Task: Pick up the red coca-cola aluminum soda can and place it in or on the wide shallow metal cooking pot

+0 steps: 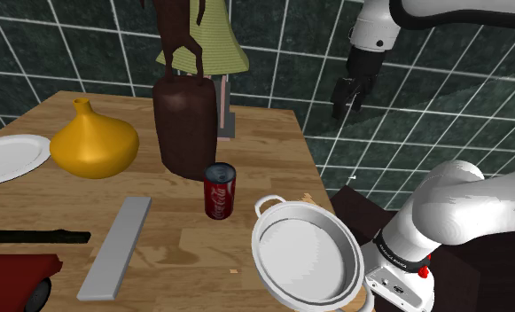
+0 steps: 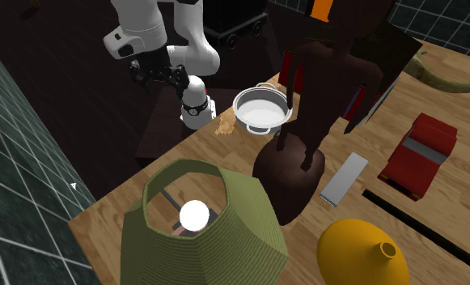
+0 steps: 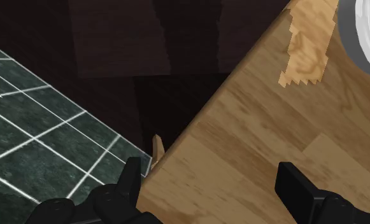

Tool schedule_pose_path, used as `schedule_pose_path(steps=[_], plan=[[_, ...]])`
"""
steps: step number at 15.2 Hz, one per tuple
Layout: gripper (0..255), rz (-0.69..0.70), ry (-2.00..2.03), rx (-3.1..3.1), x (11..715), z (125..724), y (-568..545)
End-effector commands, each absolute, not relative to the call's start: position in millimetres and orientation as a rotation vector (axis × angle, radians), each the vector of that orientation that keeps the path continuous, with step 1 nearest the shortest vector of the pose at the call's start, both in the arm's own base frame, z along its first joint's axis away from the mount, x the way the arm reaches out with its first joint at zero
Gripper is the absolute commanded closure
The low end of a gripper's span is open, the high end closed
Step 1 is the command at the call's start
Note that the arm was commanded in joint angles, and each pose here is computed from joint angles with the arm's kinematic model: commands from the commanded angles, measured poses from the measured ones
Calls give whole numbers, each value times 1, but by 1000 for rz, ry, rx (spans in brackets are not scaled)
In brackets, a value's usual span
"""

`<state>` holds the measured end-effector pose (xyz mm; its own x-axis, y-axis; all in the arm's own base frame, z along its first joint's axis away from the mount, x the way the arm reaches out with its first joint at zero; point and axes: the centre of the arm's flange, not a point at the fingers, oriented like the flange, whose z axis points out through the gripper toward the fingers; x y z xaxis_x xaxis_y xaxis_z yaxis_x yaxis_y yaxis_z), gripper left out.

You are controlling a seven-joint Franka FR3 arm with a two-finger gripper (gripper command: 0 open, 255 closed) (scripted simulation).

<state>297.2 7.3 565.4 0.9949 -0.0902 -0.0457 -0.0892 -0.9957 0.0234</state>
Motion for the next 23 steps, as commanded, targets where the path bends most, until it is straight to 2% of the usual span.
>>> schedule_pose_path(steps=[1,23], plan=[[0,-73,-140,3116,297,565,7],[0,-34,-4,3142,364,520,282]])
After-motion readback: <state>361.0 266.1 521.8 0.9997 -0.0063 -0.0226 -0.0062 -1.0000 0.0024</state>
